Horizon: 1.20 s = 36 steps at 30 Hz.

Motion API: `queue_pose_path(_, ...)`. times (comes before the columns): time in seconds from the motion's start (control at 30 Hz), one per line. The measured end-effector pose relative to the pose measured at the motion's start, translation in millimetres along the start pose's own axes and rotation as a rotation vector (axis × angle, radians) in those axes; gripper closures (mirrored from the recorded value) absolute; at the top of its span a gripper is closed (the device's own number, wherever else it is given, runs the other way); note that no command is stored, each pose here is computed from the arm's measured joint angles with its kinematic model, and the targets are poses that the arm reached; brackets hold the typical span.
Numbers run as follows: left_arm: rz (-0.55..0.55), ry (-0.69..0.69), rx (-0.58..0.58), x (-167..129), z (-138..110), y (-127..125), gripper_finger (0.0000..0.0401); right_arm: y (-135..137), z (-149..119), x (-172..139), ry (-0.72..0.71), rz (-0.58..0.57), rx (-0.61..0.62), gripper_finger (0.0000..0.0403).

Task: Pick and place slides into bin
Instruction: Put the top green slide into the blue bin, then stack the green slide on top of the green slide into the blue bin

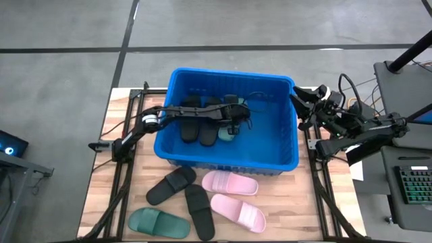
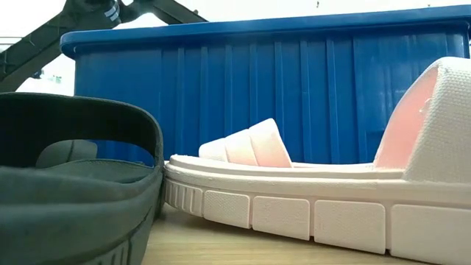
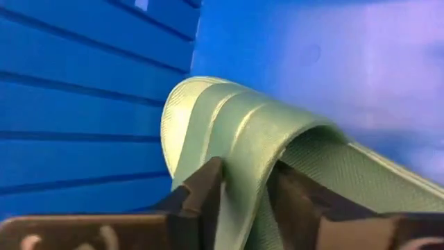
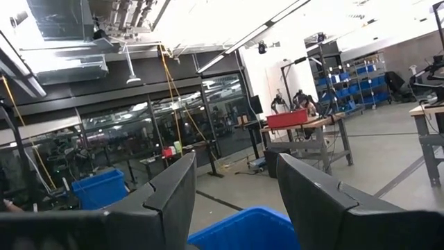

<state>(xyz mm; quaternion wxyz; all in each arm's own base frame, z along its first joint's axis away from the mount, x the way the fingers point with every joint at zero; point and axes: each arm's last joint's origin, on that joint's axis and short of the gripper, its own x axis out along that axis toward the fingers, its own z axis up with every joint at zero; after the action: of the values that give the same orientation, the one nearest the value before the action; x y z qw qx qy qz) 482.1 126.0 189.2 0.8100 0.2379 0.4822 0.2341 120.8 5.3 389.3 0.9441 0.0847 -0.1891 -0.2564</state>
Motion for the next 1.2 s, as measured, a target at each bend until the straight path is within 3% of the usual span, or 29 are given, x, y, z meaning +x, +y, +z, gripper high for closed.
queue_pose_path(0.37, -0.160, -0.135, -0.029, -19.0, 10.3, 11.6, 0.0206, 0.2, -2.7, 0.0, 0.022, 0.006, -0.020, 0.0211)
queue_pose_path(0.7, -0.180, -0.171, -0.036, -34.6, 13.0, 21.6, 0.0184, 0.3, -2.7, 0.0, 0.022, 0.008, 0.009, 0.0211)
queue_pose_path(0.97, -0.162, -0.282, -0.073, -86.0, 21.5, 50.9, 0.0192, -0.1, -2.1, -0.4, 0.020, 0.009, -0.026, 0.0211)
queue_pose_path(1.2, -0.146, -0.436, -0.261, -160.9, 21.8, 93.1, 0.0217, 0.1, -2.4, -0.2, 0.020, 0.008, -0.048, 0.0211)
